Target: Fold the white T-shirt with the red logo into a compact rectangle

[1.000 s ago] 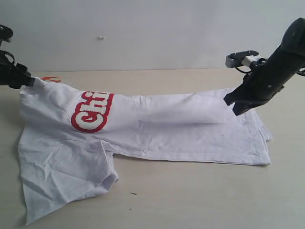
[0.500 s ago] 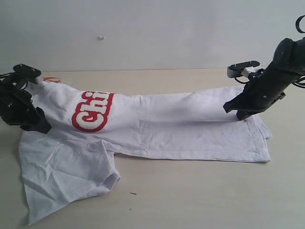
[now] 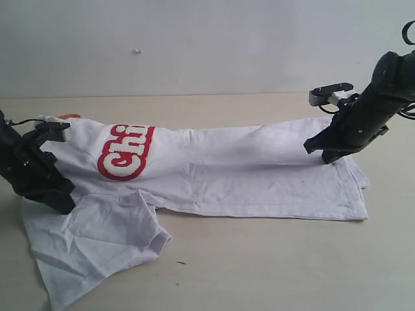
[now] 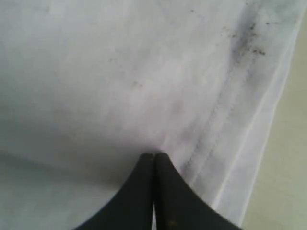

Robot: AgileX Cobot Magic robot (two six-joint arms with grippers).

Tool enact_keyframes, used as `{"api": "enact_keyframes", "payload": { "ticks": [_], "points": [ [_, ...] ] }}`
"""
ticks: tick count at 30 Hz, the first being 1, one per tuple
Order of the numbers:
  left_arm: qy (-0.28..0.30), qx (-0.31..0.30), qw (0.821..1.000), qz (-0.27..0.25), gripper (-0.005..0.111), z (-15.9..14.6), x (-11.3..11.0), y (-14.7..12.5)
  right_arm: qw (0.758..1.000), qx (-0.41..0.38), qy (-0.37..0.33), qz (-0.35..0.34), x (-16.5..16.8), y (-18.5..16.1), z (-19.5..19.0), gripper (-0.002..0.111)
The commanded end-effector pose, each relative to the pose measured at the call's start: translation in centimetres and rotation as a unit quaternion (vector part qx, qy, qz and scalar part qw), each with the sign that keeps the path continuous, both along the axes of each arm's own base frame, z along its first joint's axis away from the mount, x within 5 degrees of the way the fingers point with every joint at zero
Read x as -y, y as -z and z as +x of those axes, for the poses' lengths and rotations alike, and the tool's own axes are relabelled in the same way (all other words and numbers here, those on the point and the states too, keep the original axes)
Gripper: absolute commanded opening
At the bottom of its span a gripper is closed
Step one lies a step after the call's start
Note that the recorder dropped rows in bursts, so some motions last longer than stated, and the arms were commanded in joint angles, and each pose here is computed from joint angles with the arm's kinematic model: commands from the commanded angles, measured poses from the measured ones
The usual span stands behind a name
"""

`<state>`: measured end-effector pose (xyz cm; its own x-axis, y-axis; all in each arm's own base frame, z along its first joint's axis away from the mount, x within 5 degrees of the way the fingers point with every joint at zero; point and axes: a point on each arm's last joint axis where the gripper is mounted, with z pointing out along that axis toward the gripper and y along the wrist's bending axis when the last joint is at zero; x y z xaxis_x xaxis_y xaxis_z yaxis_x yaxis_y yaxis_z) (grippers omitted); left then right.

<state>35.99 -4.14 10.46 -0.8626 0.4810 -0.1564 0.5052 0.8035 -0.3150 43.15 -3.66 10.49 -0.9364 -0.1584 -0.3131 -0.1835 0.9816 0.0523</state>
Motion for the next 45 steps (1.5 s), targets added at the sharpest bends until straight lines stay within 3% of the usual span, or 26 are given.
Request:
{"api": "enact_keyframes", "payload": {
  "ticks": [1,4,9,15,19,22,30,35,39,45],
  "points": [
    [0.053,-0.102,0.991,0.062,0.000,-2.6,-1.1,1.8,1.000,-0.011,-0.006,-0.003,0.1,0.2,-0.1,0.000],
    [0.036,-0.094,0.994,0.043,0.000,-2.6,-0.7,1.3,1.000,-0.012,-0.005,-0.001,0.1,0.2,-0.2,0.000],
    [0.050,-0.028,0.998,-0.015,0.000,-2.1,0.3,-1.7,1.000,-0.009,-0.004,0.000,0.1,0.0,0.0,0.000],
    [0.023,0.154,0.987,-0.037,0.000,-0.2,0.7,-6.6,1.000,0.018,0.007,0.018,-0.1,-2.3,0.9,0.000],
    [-0.071,0.256,0.963,-0.038,0.000,1.7,0.4,-8.2,0.997,0.067,0.021,0.034,-0.3,-5.4,1.6,0.000],
    [-0.128,0.271,0.954,-0.025,0.000,2.8,-0.1,-6.9,0.994,0.089,0.039,0.052,-0.4,-6.1,2.0,0.000],
    [-0.207,0.235,0.949,0.031,0.000,4.7,-1.5,0.7,0.997,0.049,0.037,0.040,-0.1,-0.5,3.4,0.000],
    [-0.255,0.263,0.929,0.064,0.000,5.7,-3.2,1.9,0.998,0.040,0.035,0.037,0.1,1.9,4.5,0.000],
    [-0.286,0.269,0.916,0.082,0.000,5.8,-5.5,2.3,0.999,0.015,0.044,-0.003,0.9,4.0,4.5,0.000],
    [-0.288,0.264,0.917,0.083,0.000,5.7,-7.3,2.0,0.998,0.005,0.053,-0.024,1.3,4.0,4.4,0.000]
  ]
}}
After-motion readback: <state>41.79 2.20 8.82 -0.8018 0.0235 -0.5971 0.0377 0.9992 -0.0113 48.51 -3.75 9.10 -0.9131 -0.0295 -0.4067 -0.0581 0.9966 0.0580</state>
